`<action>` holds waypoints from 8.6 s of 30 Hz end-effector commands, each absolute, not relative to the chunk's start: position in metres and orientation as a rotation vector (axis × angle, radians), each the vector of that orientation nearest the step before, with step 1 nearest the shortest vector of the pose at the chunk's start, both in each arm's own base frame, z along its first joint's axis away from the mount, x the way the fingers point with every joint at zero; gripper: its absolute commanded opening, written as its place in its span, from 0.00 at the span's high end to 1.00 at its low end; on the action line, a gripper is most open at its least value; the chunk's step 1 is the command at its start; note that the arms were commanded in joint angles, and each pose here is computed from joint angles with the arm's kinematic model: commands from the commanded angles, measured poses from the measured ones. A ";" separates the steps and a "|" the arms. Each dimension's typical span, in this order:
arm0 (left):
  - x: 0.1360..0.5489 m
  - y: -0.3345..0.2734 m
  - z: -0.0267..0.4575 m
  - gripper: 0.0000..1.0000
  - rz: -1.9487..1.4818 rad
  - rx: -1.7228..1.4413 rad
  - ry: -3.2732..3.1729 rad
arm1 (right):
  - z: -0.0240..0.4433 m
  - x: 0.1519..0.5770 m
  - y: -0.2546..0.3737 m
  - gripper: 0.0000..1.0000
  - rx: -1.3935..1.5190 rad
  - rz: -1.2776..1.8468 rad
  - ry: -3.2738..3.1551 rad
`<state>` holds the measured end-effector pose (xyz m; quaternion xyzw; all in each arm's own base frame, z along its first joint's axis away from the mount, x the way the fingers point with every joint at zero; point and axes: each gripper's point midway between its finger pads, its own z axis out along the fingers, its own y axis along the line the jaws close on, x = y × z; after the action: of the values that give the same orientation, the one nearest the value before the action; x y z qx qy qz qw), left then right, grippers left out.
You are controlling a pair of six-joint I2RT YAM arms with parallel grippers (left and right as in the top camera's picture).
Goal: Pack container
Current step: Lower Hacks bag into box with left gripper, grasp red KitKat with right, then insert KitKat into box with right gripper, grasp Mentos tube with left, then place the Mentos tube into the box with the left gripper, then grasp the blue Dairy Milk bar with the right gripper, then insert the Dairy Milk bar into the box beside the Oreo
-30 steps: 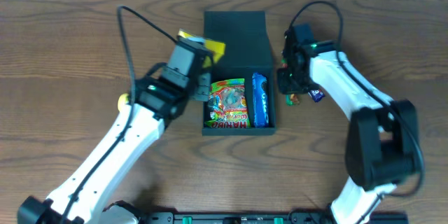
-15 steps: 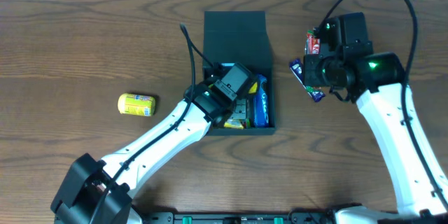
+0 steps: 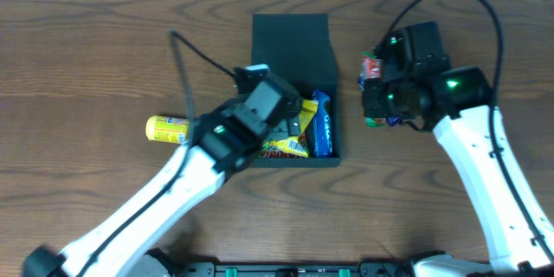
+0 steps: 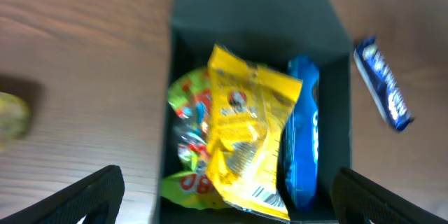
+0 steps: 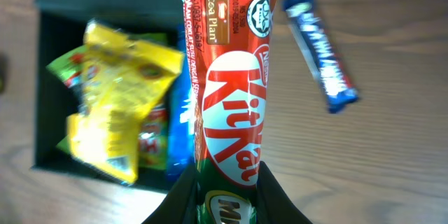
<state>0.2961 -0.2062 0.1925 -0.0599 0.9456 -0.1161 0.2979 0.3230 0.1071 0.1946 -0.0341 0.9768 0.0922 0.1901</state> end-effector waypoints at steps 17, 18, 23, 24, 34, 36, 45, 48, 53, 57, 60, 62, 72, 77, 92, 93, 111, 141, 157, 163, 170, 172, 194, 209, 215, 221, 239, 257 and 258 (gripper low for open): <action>0.278 -0.148 0.238 0.05 -0.152 -0.203 2.399 | 0.070 0.319 0.164 0.85 -0.088 0.254 3.109; 0.278 -0.148 0.238 0.05 -0.150 -0.199 2.400 | 0.069 0.319 0.164 0.83 -0.077 0.253 3.113; 0.278 -0.148 0.238 0.05 -0.144 -0.185 2.400 | 0.069 0.317 0.163 0.19 -0.063 0.246 3.123; 0.278 -0.148 0.238 0.04 -0.142 -0.179 2.401 | 0.069 0.316 0.162 0.17 -0.062 0.244 3.127; 0.279 -0.125 0.236 0.05 -0.001 -0.209 2.384 | 0.097 0.312 0.163 0.64 -0.101 0.244 3.070; 0.280 -0.119 0.232 0.03 0.016 -0.230 2.391 | 0.092 0.309 0.165 0.74 -0.118 0.227 3.079; 0.281 -0.119 0.160 0.94 -0.108 -0.298 2.550 | 0.084 0.300 0.202 0.66 -0.285 0.275 3.063; 0.280 -0.111 0.144 0.93 -0.122 -0.344 2.581 | 0.083 0.293 0.213 0.54 -0.341 0.274 3.058; 0.283 -0.106 0.144 0.82 -0.139 -0.346 2.588 | 0.078 0.292 0.223 0.48 -0.386 0.262 3.042; 0.281 -0.109 0.143 0.78 -0.157 -0.343 2.597 | 0.066 0.296 0.227 0.53 -0.398 0.239 3.043; 0.281 -0.108 0.143 0.77 -0.156 -0.343 2.597 | 0.051 0.296 0.227 0.76 -0.395 0.220 3.072; 0.281 -0.108 0.143 0.76 -0.156 -0.343 2.597 | 0.047 0.297 0.228 0.99 -0.375 0.219 3.080; 0.282 -0.109 0.144 0.70 -0.159 -0.343 2.593 | 0.090 0.293 0.257 0.99 -0.368 0.492 3.043; 0.282 -0.109 0.144 0.69 -0.160 -0.343 2.592 | 0.091 0.295 0.262 0.99 -0.334 0.511 3.035; 0.282 -0.109 0.144 0.61 -0.160 -0.344 2.593 | 0.040 0.291 0.278 0.99 -0.329 0.385 3.101; 0.282 -0.109 0.144 0.58 -0.160 -0.344 2.593 | 0.035 0.290 0.278 0.99 -0.328 0.375 3.114; 0.290 -0.057 0.146 0.04 0.134 -0.488 2.486 | 0.204 0.337 0.189 0.16 -0.149 0.371 2.719; 0.311 0.009 0.009 0.15 0.005 -1.655 2.353 | 0.202 0.323 0.144 0.14 -0.029 0.276 2.798; 0.335 0.022 0.045 0.87 0.175 -1.037 2.572 | 0.201 0.332 0.118 0.12 0.029 0.111 2.767; 0.372 -0.019 0.145 0.94 0.056 -0.665 2.471 | 0.200 0.343 0.068 0.12 0.218 0.058 2.766; 0.361 -0.126 0.194 0.94 -0.196 -0.395 2.409 | 0.197 0.340 0.015 0.12 0.432 0.009 2.777; 0.350 -0.166 0.191 0.94 -0.289 -0.319 2.435 | 0.196 0.338 0.007 0.12 0.471 0.019 2.782; 0.317 -0.288 0.154 0.24 -0.417 0.099 2.514 | 0.192 0.333 -0.003 0.09 0.483 0.026 2.813; 0.336 -0.155 0.201 0.17 -0.293 -0.324 2.502 | 0.107 0.380 0.023 0.16 0.137 0.037 2.750; 0.328 -0.130 0.190 0.16 -0.203 -0.335 2.567 | 0.061 0.407 0.026 0.14 -0.081 -0.009 2.772; 0.327 -0.129 0.189 0.15 -0.192 -0.327 2.573 | 0.023 0.405 0.025 0.20 -0.184 -0.034 2.845; 0.328 -0.129 0.190 0.13 -0.195 -0.327 2.571 | -0.013 0.397 0.023 0.75 -0.035 -0.007 2.938; 0.330 -0.130 0.182 0.12 -0.180 -0.328 2.590 | 0.133 0.360 0.103 0.98 0.209 0.409 2.899; 0.330 -0.131 0.180 0.12 -0.178 -0.329 2.593 | 0.141 0.356 0.109 0.99 0.211 0.421 2.888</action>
<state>0.3249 -0.1312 0.1813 -0.1213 0.9561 -0.0721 0.2569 0.3597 0.0862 0.1019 0.0478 0.9901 0.1087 0.0742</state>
